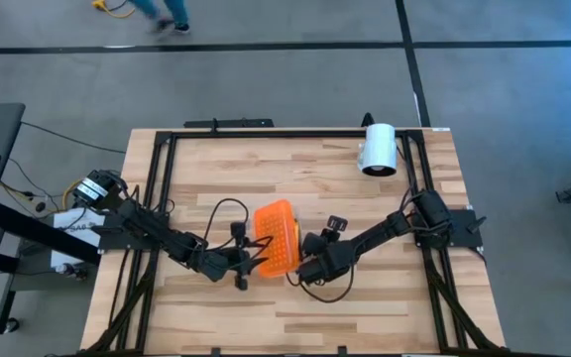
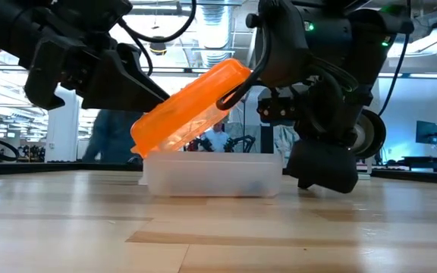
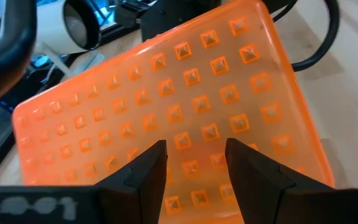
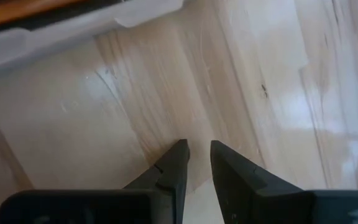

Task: Pick & place school supplies into a supply box
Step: Close the supply box

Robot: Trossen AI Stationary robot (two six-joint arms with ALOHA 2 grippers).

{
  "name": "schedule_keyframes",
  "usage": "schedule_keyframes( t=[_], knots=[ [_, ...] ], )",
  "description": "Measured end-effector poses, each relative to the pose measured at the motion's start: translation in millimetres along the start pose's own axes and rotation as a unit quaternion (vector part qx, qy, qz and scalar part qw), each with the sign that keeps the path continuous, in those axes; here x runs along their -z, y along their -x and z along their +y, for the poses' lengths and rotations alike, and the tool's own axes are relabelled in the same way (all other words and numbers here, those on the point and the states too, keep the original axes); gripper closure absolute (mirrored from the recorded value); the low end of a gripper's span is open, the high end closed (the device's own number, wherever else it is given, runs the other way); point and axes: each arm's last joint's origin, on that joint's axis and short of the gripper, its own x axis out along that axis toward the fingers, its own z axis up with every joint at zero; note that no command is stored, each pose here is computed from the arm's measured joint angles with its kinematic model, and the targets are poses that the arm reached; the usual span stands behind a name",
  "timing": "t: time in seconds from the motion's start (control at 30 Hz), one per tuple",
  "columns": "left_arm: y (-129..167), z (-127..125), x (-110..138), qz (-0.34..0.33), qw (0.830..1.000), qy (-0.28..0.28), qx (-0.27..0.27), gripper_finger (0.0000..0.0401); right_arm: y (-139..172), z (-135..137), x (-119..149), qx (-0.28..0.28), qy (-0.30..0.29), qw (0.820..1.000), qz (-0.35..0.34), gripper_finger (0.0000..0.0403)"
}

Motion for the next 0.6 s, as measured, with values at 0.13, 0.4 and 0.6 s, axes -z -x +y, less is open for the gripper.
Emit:
schedule_keyframes(
  t=[0.13, 0.4, 0.6],
  knots=[
    [0.0, 1.0, 0.3, 0.002, 1.0, -0.001, -0.017, 0.0244, 1.1, 1.7, 1.2, -0.01, -0.003, 1.0, 0.005, 0.0333],
    [0.0, 1.4, 0.2, 0.002, 1.0, 0.0, -0.023, 0.0244, 2.2, 4.1, 3.1, -0.028, -0.005, 0.999, 0.021, 0.0338],
    [0.0, 1.4, 0.0, 0.001, 1.0, 0.001, -0.023, 0.0244, 2.1, 5.3, 4.3, -0.03, -0.002, 0.999, 0.025, 0.0371]
  ],
)
